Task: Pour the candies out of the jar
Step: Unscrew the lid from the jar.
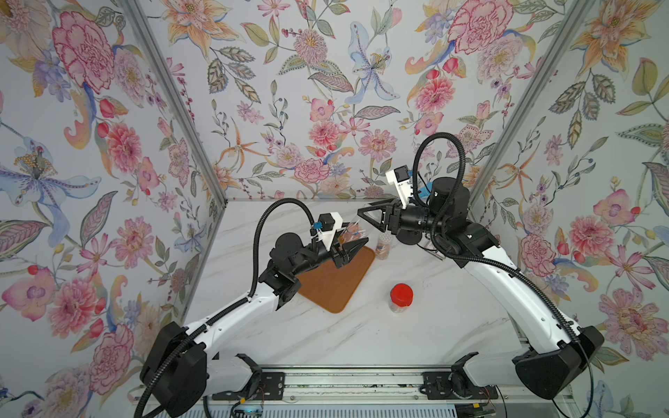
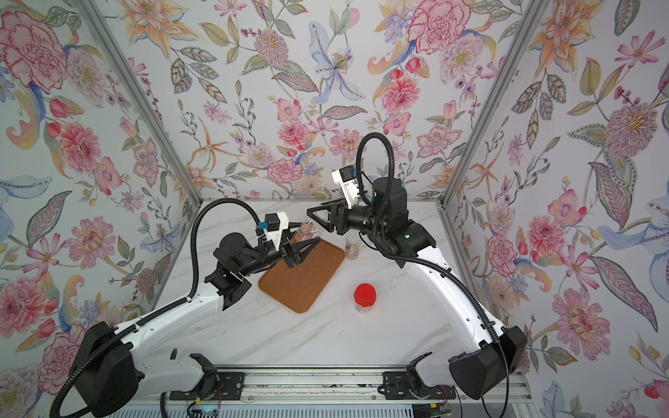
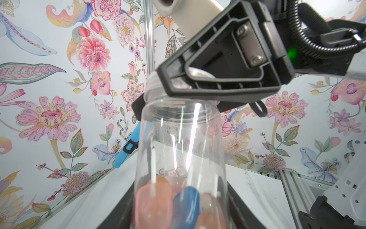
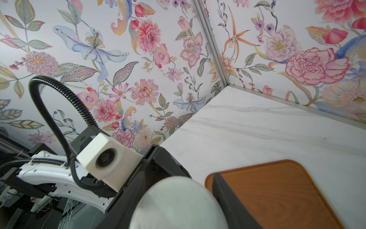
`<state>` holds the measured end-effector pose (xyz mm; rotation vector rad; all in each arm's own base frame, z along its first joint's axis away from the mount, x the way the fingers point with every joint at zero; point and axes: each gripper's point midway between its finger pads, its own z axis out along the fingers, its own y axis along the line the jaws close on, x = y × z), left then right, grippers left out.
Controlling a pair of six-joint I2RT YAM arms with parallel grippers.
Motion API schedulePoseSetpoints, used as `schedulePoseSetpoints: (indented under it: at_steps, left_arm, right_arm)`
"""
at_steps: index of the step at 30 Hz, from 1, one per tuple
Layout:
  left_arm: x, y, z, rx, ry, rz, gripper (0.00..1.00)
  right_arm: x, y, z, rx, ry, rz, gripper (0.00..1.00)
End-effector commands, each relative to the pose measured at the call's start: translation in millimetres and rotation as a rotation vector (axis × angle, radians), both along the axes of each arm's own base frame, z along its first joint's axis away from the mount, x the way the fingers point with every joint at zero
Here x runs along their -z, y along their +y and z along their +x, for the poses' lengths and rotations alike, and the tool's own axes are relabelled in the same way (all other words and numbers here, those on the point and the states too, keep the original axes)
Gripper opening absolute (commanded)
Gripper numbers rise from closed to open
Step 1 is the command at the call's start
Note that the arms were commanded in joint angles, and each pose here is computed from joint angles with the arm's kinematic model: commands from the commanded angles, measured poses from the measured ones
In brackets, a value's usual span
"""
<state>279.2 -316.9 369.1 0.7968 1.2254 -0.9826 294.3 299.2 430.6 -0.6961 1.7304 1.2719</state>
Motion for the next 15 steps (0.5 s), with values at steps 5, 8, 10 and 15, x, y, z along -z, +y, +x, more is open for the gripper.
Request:
schedulePoseSetpoints:
  at_steps: [5,8,10,15]
  left_arm:
    - [-10.1,-12.7,-15.6,0.159,0.021,-0.035,0.00]
    - [-10.1,-11.9,-11.4,0.135,0.024,-0.036,0.00]
    - [-9.9,-10.5,-8.6,0.113,0.021,-0.032,0.00]
    - [-7.7,-7.7,-5.9,0.083,0.017,-0.026,0.00]
  right_arm:
    - [-35.0,4.6,-25.8,-0.155,-0.120,0.087,0.49]
    - [-28.5,7.5,-19.3,-0.097,-0.133,0.054,0.50]
    - [-22.9,9.2,-15.5,-0.071,-0.130,0.038,0.51]
    - [-16.2,13.4,-11.1,-0.060,-0.107,0.031,0.59]
